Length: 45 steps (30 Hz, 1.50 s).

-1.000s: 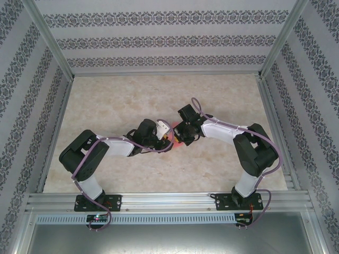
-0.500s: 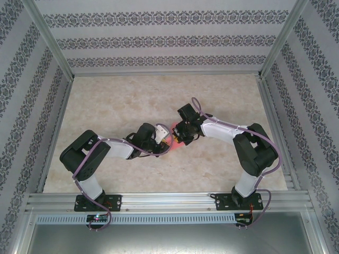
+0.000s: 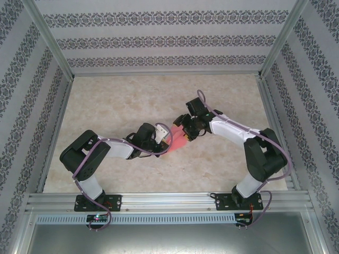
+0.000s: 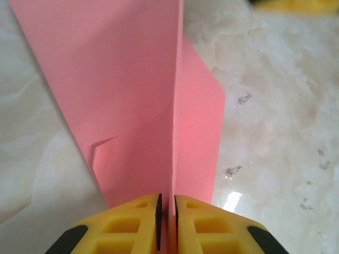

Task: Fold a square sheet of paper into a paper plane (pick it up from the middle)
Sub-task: Fourth fold the wing at the center of the table.

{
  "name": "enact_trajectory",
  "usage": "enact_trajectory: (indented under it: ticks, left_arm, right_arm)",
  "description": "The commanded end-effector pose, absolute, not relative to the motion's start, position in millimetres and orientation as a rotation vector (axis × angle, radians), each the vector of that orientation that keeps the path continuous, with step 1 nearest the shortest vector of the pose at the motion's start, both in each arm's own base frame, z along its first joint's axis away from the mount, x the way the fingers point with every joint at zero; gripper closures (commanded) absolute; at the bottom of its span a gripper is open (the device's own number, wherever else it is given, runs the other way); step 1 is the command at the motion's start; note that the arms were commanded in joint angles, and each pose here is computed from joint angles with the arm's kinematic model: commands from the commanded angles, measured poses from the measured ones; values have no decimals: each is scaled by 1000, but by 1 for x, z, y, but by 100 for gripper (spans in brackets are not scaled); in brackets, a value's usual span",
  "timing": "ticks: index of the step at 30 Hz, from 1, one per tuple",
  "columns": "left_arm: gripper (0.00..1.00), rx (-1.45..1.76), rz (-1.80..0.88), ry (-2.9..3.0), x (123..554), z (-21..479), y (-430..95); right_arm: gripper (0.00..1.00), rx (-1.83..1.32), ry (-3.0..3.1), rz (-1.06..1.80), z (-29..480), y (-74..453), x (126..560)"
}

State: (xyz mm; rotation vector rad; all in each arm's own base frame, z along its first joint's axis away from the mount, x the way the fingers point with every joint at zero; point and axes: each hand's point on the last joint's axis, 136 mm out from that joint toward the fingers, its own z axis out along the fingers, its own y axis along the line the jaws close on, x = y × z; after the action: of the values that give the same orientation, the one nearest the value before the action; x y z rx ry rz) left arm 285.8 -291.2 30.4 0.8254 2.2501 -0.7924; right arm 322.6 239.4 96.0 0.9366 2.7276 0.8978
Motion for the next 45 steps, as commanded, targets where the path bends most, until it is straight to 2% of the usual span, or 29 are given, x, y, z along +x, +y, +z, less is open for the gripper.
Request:
enact_trajectory:
  ticks: [1, 6, 11, 14, 29, 38, 45]
  left_arm:
    - [84, 760, -901, 2306, 279, 38, -301]
    - [85, 660, -976, 2352, 279, 39, -304]
    - [84, 563, -1001, 2388, 281, 32, -302]
    - [85, 534, -1010, 2395, 282, 31, -302]
    - [84, 483, -1047, 2425, 282, 28, -302]
    - [85, 399, -1065, 2442, 281, 22, -296]
    - [84, 383, -1069, 2441, 280, 22, -296]
  right_arm:
    - [34, 611, 2708, 892, 105, 233, 324]
    - [40, 387, 2713, 945, 94, 236, 314]
    - [51, 331, 2735, 975, 80, 241, 306]
    - [54, 332, 2757, 987, 69, 244, 305]
    - [58, 299, 2813, 1010, 47, 259, 308]
    - [65, 342, 2775, 959, 46, 249, 309]
    - [63, 408, 2771, 938, 39, 243, 308]
